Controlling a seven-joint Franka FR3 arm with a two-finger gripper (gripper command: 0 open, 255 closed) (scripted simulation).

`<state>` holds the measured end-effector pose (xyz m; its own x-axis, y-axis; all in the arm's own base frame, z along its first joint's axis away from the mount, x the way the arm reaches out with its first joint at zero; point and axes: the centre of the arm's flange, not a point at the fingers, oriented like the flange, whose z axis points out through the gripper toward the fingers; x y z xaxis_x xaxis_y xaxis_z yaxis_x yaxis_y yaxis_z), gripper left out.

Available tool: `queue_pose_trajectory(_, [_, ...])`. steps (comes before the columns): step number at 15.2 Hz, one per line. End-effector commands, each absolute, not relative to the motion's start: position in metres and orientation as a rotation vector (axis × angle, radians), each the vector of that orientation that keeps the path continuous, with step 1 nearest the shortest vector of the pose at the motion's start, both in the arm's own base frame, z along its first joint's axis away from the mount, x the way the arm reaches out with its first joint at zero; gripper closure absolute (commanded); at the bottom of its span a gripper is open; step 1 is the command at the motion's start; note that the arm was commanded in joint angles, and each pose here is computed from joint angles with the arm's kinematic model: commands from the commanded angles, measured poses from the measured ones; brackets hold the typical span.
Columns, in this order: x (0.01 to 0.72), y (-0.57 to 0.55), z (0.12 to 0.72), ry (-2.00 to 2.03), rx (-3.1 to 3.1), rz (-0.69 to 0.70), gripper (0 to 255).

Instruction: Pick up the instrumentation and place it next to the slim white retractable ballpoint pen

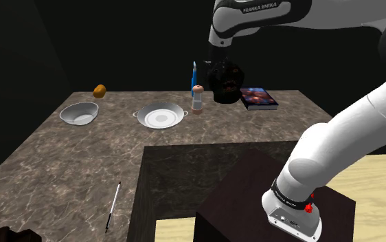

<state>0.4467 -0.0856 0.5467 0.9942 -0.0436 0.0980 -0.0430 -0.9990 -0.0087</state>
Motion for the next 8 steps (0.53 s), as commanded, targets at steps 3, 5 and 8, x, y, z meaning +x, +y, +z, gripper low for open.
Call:
queue_pose_trajectory(3, [0.487,-0.111,0.524,0.065,-3.136,-0.14,0])
queue_pose_trajectory(5, [0.508,-0.124,0.513,0.064,-3.139,-0.132,0])
queue_pose_trajectory(8, [0.539,-0.144,0.497,0.062,-3.143,-0.121,0])
